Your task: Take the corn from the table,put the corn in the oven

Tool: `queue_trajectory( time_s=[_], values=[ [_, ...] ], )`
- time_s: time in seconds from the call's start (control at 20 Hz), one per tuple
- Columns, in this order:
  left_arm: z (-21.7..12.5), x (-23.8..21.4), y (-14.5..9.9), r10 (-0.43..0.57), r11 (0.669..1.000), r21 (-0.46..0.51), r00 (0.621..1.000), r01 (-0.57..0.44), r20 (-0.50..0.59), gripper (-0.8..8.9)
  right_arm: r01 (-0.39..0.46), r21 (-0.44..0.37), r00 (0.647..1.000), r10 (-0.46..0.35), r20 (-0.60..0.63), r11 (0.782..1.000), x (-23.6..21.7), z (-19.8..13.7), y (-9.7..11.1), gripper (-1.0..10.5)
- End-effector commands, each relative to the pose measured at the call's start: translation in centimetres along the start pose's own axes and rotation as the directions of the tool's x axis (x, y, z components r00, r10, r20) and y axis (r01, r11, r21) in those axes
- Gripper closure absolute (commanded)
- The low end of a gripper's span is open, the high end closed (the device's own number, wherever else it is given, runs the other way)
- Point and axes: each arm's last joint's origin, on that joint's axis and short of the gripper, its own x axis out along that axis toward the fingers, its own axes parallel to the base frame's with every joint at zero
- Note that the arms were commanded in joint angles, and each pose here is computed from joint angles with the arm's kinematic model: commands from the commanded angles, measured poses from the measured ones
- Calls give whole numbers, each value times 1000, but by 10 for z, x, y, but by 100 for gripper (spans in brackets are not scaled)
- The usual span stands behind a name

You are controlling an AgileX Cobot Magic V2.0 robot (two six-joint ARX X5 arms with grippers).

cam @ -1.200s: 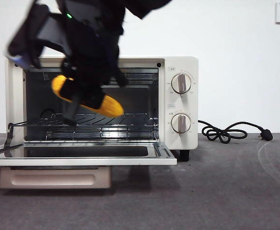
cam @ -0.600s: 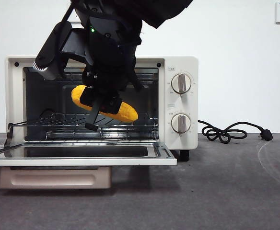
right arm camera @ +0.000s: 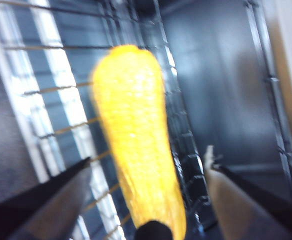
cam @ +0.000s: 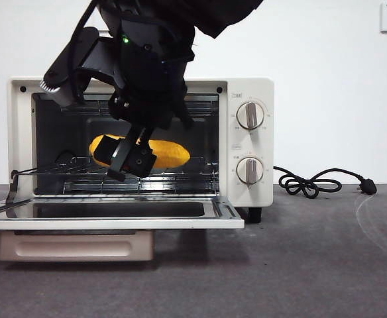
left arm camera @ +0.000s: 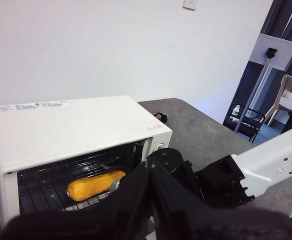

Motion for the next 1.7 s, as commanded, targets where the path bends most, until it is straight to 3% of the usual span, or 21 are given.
queue_trajectory(
  time_s=[0.05,0.5,0.75,0.95,1.45,1.7],
  values=[
    [0,0,1,12,1000,-2,1000,-12,4,819,0,11,1000,0,-8,1000,1,0,4,528],
    [-1,0,1,37,999,19,999,-37,4,819,56,16,998,-56,-6,998,-10,11,10,530],
    [-1,-1,3,77,997,26,997,-77,12,819,148,32,989,-148,-21,988,-24,24,15,533],
    [-1,-1,3,80,996,37,997,-81,13,819,156,36,988,-156,7,987,-40,34,18,534],
    [-3,-1,7,215,975,62,977,-215,12,819,181,84,977,-189,96,980,-115,64,24,537],
    [-3,1,9,301,949,95,953,-301,17,819,139,116,978,-154,142,984,-164,66,18,542]
  ],
)
